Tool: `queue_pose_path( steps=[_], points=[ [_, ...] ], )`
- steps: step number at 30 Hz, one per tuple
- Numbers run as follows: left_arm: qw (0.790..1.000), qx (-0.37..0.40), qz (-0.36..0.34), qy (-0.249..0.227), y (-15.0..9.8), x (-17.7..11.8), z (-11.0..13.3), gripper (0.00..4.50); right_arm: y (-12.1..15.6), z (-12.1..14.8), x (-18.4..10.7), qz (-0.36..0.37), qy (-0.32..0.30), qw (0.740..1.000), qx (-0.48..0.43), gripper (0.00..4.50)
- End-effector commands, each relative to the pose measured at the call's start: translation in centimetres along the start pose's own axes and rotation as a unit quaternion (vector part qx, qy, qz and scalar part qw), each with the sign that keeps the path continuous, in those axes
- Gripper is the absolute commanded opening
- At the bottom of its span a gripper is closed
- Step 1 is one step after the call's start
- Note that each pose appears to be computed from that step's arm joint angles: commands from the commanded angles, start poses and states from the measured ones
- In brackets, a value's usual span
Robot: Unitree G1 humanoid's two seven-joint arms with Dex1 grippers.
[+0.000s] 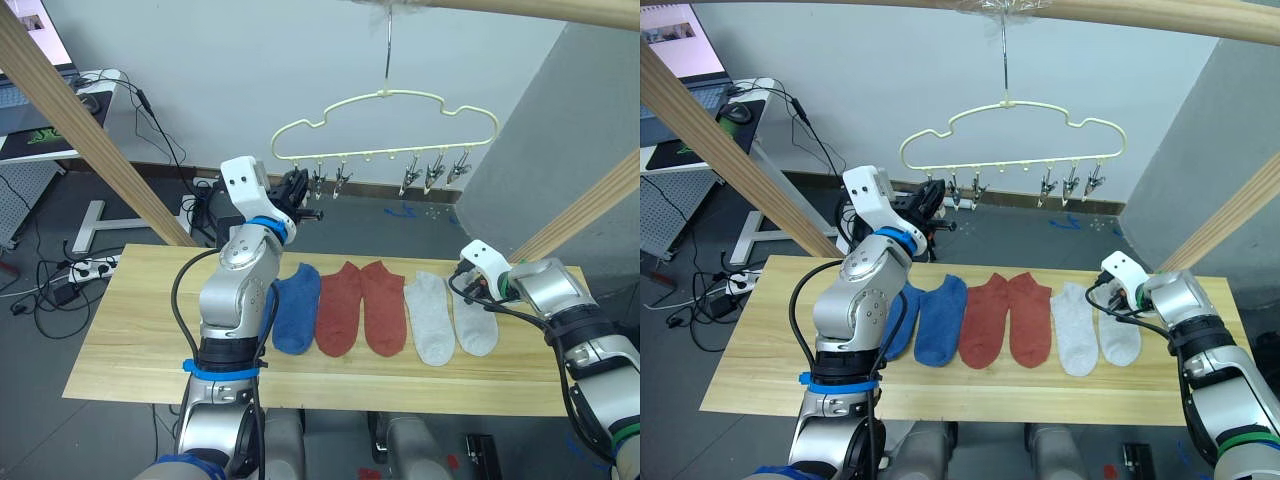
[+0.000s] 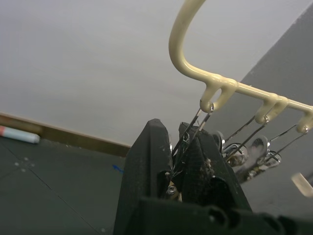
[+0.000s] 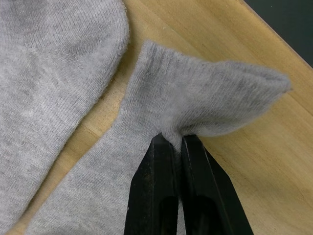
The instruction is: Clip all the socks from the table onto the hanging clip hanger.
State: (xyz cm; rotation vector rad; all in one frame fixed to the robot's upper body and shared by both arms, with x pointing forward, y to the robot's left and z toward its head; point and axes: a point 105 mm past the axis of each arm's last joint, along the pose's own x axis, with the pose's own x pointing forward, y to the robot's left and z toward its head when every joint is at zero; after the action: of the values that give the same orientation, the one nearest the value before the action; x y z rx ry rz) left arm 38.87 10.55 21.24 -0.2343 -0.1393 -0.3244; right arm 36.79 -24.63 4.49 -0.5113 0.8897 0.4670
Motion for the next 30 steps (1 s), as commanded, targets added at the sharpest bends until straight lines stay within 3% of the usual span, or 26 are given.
queue_pose_path(
  steps=[1, 5, 11, 15, 22, 30],
  points=[
    [0.999, -0.032, -0.023, -0.001, 0.0, -0.3, 1.1, 0.26, 0.4, -1.1, -0.6, 0.003, 0.016, 1.000, -0.006, 0.02],
    [0.996, -0.074, -0.044, 0.020, 0.4, -0.4, 1.3, 0.26, 1.3, 1.1, -3.0, 0.009, -0.026, 0.999, -0.028, 0.02],
    [0.985, -0.157, -0.053, 0.051, 1.6, -0.3, 1.8, 0.26, 6.8, 6.4, -9.5, 0.100, -0.149, 0.981, -0.069, 0.02],
    [0.975, -0.206, -0.058, 0.062, 2.2, -0.2, 2.1, 0.26, 9.5, 8.7, -12.0, 0.154, -0.197, 0.964, -0.094, 0.02],
    [0.955, -0.278, -0.067, 0.077, 2.4, 0.2, 2.6, 0.26, 13.6, 12.4, -13.5, 0.236, -0.266, 0.925, -0.134, 0.02],
    [0.937, -0.332, -0.049, 0.093, 3.2, 0.2, 2.7, 0.26, 17.1, 16.7, -11.5, 0.278, -0.305, 0.898, -0.155, 0.02]
  ],
)
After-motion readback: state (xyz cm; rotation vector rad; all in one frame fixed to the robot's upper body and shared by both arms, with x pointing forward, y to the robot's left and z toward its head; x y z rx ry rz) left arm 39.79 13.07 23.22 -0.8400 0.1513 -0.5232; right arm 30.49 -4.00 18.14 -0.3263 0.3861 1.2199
